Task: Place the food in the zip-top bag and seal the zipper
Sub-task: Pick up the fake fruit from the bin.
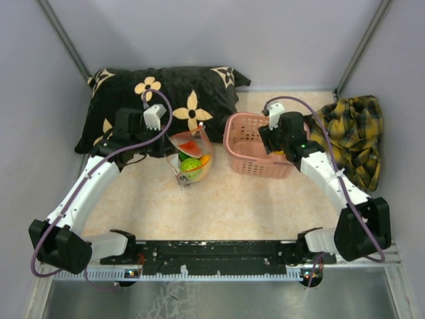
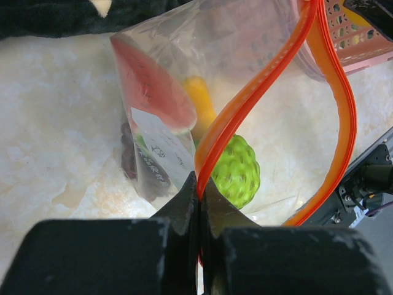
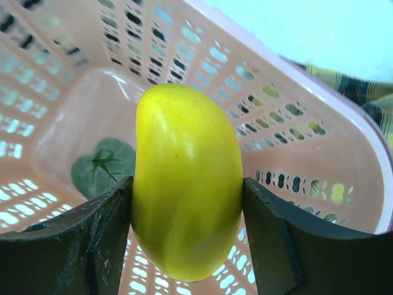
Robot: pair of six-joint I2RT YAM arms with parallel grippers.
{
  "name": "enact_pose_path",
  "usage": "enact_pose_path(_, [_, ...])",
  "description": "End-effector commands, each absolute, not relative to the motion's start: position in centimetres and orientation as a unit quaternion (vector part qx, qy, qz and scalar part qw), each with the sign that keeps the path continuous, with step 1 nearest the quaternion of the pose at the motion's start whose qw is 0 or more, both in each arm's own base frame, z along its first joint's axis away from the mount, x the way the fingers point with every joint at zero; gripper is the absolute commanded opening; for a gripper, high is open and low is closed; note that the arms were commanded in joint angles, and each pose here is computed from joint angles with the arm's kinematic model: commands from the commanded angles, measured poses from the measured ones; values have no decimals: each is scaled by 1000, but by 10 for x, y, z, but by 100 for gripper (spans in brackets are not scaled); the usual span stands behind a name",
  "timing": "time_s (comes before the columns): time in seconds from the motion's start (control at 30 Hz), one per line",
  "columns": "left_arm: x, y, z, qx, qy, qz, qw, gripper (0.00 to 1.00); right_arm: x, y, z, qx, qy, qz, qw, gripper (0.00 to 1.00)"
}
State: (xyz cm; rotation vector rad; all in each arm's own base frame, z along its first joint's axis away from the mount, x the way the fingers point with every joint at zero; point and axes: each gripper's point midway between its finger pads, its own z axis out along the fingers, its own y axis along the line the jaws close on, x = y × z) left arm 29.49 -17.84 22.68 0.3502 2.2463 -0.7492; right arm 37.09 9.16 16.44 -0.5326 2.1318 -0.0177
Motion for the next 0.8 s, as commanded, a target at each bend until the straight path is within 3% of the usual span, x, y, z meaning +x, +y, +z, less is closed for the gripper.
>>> enact_pose_path(0.0, [297,-180,231,141,865,-301,376,0,377,120,229,-224,803,25,552,27])
enact_pose_path(0.37, [297,-181,231,141,865,-304,373,0,347,204,330,-294,682,115,660,26])
enact_pose_path(0.77, [296,-181,231,141,865,-306,373,0,285,306,394,-357,531,252,726,26])
